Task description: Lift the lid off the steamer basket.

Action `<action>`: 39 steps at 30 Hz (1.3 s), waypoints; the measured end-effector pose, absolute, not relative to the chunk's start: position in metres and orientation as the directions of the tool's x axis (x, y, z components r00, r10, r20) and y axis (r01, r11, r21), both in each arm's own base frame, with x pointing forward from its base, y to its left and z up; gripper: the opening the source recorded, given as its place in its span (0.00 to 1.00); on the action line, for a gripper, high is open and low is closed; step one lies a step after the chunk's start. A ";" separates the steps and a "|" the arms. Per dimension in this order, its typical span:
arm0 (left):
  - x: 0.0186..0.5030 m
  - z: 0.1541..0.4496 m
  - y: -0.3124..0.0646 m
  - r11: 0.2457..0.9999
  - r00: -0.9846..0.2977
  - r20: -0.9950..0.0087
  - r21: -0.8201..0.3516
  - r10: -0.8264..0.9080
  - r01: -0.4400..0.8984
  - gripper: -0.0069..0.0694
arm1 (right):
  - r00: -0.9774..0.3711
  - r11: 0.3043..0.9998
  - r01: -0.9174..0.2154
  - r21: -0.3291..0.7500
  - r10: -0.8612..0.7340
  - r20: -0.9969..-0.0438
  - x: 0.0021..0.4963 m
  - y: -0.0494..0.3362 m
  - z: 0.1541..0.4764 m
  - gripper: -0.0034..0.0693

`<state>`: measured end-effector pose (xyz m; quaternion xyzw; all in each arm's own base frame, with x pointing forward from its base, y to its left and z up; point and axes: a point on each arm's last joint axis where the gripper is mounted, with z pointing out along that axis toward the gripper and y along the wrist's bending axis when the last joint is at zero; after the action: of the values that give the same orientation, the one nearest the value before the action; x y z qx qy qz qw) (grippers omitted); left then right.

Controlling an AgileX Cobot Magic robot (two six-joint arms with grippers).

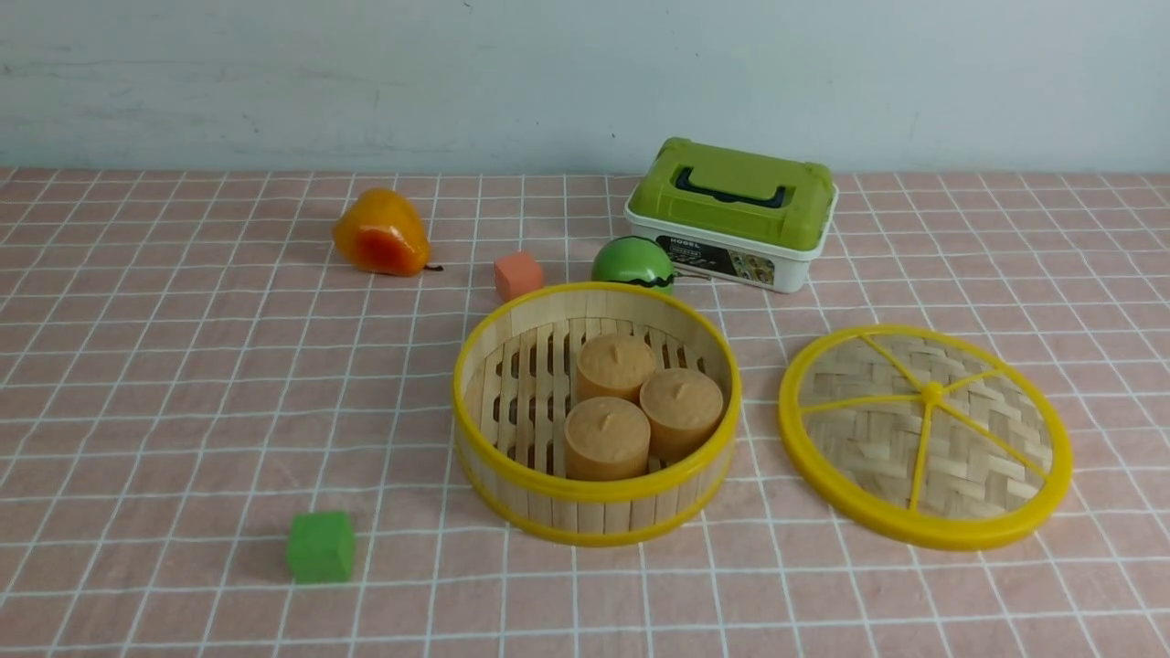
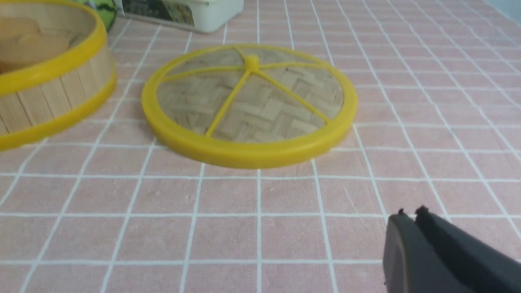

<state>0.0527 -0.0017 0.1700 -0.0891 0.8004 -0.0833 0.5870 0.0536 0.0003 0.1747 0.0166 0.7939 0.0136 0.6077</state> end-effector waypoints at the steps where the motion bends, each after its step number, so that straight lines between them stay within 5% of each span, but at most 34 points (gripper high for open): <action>1: 0.053 0.170 -0.002 0.970 -0.295 -0.925 -0.238 -0.240 -0.045 0.40 | -0.264 0.999 0.012 0.049 0.051 -0.963 0.054 0.000 0.174 0.06; 39: 0.053 0.170 -0.002 0.970 -0.295 -0.925 -0.238 -0.240 -0.045 0.40 | -0.301 0.993 0.025 0.113 0.115 -0.947 0.052 0.001 0.173 0.11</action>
<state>0.0527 -0.0017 0.1700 -0.0891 0.8004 -0.0833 0.5870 0.0522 0.0006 0.1732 0.0434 0.8055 0.0384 0.5897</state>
